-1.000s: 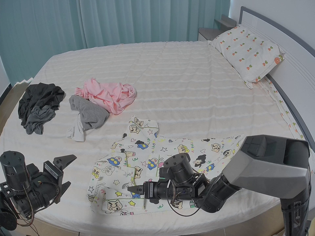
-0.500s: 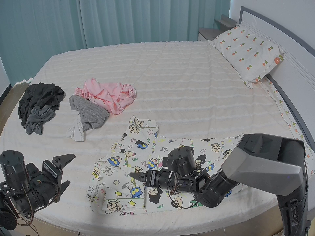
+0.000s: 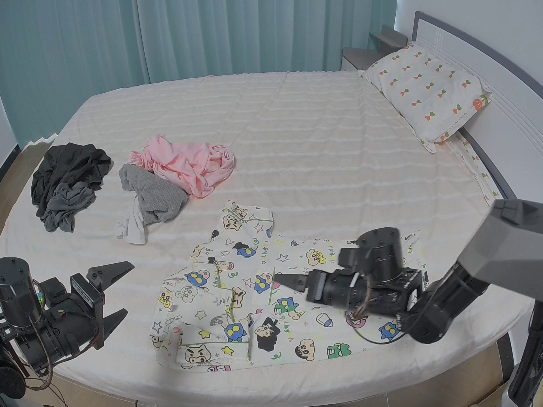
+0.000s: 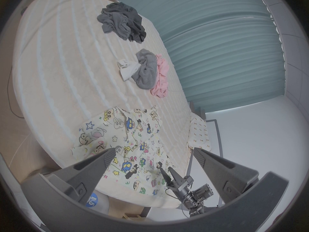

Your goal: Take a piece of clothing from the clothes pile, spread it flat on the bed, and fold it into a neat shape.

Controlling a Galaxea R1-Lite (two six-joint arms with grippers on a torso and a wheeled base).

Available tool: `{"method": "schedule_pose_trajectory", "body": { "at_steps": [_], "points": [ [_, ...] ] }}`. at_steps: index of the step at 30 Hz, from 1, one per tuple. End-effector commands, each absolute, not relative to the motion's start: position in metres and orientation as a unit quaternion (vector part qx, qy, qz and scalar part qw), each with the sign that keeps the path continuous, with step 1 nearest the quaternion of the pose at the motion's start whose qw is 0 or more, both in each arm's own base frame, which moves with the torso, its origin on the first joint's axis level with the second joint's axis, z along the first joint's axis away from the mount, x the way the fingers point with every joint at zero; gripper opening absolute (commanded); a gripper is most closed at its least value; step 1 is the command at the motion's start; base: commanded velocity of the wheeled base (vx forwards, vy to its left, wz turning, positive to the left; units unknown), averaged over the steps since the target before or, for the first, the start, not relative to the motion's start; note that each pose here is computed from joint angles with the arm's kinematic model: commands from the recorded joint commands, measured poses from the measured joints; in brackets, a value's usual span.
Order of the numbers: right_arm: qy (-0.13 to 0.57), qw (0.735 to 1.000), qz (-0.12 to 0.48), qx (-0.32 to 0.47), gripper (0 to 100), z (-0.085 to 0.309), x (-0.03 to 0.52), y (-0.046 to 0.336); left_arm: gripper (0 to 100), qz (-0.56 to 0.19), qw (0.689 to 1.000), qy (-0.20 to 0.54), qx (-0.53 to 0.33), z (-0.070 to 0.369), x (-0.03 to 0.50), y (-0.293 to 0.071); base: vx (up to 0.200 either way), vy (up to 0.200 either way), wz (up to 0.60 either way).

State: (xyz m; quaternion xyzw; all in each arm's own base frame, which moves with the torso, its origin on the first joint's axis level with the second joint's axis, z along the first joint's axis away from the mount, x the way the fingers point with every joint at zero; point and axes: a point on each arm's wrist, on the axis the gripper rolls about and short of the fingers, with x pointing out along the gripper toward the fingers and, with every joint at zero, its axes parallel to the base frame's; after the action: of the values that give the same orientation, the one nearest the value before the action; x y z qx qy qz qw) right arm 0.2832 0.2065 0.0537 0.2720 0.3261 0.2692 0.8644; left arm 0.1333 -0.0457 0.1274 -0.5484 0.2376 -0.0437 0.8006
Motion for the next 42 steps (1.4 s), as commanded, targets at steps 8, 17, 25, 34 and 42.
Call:
{"method": "schedule_pose_trajectory", "body": {
  "at_steps": [8,17,25,34,42],
  "points": [
    [0.342,0.895,0.172,0.230,100,0.035,0.256,0.052,100,-0.061,0.798,0.240,-0.550,0.128,0.127,-0.043,0.075,0.000,0.00],
    [0.399,0.888,0.142,0.178,100,0.013,0.210,0.009,100,-0.061,0.798,0.242,-0.549,0.126,0.125,-0.042,0.000,0.000,0.00],
    [0.395,0.897,0.105,0.168,100,0.010,0.204,-0.018,100,-0.064,0.798,0.246,-0.546,0.124,0.123,-0.042,0.000,0.000,0.00],
    [0.421,0.886,0.115,0.159,100,-0.012,0.209,-0.030,100,-0.062,0.797,0.248,-0.547,0.123,0.122,-0.042,-0.133,0.000,0.00],
    [0.408,0.891,0.127,0.156,100,-0.024,0.237,-0.030,100,-0.062,0.797,0.249,-0.547,0.123,0.122,-0.042,0.000,0.000,0.00]
  ]
}}
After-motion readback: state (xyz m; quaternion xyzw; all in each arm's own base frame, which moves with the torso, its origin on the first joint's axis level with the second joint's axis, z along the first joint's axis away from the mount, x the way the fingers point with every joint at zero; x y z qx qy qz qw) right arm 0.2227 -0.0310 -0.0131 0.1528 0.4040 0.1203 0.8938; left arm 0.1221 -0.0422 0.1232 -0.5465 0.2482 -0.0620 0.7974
